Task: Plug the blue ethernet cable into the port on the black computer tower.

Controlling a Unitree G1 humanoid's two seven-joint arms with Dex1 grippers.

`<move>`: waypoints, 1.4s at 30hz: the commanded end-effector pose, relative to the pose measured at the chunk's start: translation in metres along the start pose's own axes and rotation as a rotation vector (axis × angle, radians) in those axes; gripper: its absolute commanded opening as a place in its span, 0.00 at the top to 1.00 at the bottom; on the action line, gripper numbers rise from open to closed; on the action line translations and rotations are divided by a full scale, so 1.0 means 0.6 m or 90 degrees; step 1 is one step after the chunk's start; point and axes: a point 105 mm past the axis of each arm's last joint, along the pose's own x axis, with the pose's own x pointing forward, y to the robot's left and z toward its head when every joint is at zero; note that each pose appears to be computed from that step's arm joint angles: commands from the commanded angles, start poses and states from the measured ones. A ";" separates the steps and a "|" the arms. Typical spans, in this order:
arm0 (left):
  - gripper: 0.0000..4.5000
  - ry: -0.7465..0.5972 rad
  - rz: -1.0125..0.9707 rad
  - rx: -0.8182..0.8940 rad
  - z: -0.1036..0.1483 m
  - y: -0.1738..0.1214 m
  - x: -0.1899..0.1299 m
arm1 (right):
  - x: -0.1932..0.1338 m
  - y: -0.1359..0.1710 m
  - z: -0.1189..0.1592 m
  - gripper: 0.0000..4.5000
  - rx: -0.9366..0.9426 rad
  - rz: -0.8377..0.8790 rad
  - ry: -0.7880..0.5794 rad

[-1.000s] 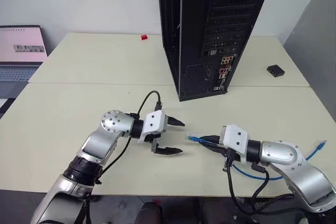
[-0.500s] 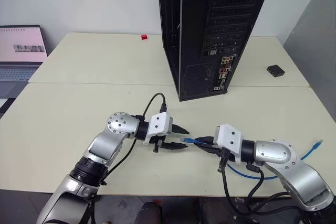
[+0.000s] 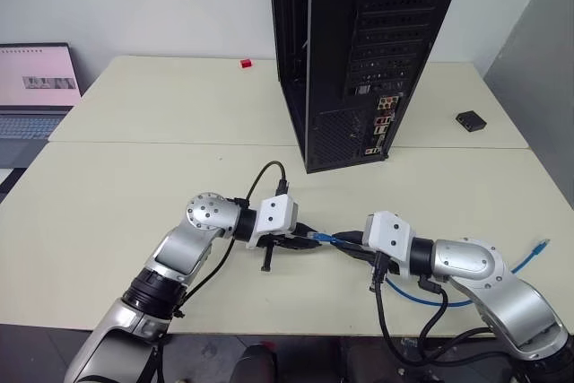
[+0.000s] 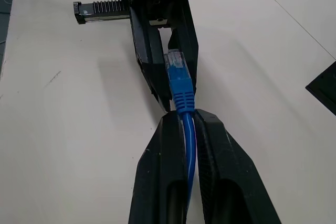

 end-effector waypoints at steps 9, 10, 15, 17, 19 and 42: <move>0.58 -0.009 0.035 0.043 -0.002 0.004 -0.009 | -0.004 0.003 0.011 1.00 -0.022 0.006 -0.011; 0.58 -0.015 0.036 0.046 0.001 0.004 -0.009 | -0.004 0.003 0.010 1.00 -0.022 0.006 -0.010; 0.58 -0.048 0.049 0.031 0.015 0.008 -0.003 | -0.004 0.003 0.006 1.00 -0.021 0.010 -0.004; 0.58 -0.056 0.053 0.024 0.018 0.010 -0.003 | -0.004 0.004 0.004 1.00 -0.021 0.012 -0.001; 0.58 -0.058 0.055 0.021 0.019 0.012 -0.004 | -0.004 0.005 0.003 1.00 -0.021 0.013 0.000; 0.99 -0.045 0.033 0.029 0.013 0.006 -0.002 | -0.005 0.006 0.003 1.00 -0.032 0.018 0.004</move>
